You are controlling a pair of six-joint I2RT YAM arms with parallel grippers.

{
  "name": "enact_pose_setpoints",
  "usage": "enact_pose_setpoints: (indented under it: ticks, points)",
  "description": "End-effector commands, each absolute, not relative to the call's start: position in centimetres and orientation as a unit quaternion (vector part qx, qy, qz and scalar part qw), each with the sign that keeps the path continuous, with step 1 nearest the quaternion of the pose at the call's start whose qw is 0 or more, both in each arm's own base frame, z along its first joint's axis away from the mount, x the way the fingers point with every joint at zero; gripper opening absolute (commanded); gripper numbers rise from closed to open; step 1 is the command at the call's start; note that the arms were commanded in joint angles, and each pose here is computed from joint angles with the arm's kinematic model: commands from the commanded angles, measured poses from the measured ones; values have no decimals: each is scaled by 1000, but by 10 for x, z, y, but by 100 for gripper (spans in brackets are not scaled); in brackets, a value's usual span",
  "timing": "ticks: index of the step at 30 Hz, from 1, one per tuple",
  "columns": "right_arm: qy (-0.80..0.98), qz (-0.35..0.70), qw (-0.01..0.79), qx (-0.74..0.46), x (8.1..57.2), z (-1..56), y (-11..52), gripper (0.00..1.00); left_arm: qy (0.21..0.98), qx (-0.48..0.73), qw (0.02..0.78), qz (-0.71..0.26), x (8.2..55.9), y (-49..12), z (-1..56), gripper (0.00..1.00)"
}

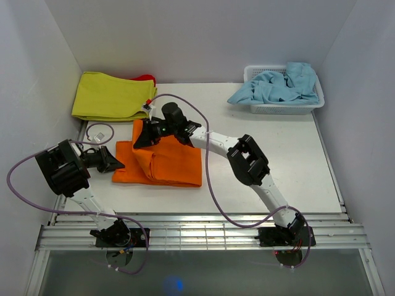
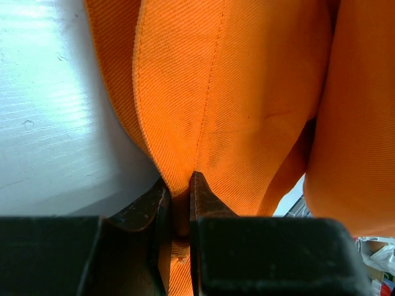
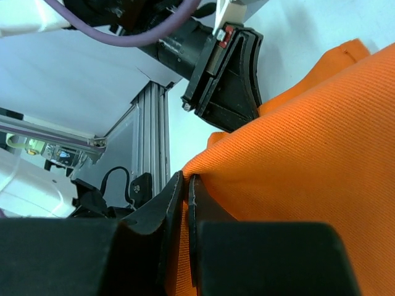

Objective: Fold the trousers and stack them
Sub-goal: Fold the trousers

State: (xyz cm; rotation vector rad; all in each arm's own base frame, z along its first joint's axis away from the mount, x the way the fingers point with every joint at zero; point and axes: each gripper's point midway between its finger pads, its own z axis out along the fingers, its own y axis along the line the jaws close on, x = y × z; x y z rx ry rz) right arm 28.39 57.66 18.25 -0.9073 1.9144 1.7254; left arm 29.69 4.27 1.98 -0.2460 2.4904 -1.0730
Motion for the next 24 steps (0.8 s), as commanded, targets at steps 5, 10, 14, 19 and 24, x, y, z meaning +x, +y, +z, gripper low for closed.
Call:
enact_pose_setpoints:
  ticks: [5, 10, 14, 19, 24]
  points:
    - [658, 649, 222, -311, 277, 205, 604, 8, 916, -64, 179, -355, 284, 44, -5, 0]
    - [663, 658, 235, -268, 289, 224, 608, 8, 914, -62, 178, -360, 285, 41, -5, 0]
    - [662, 662, 256, -242, 292, 238, 621, 8, 908, -58, 181, -373, 288, 36, -5, 0]
    - [697, 638, 249, -212, 294, 204, 631, 8, 904, -55, 179, -384, 288, 30, -8, 0]
    - [709, 632, 238, -203, 284, 175, 644, 8, 904, -50, 179, -384, 288, 27, -9, 0]
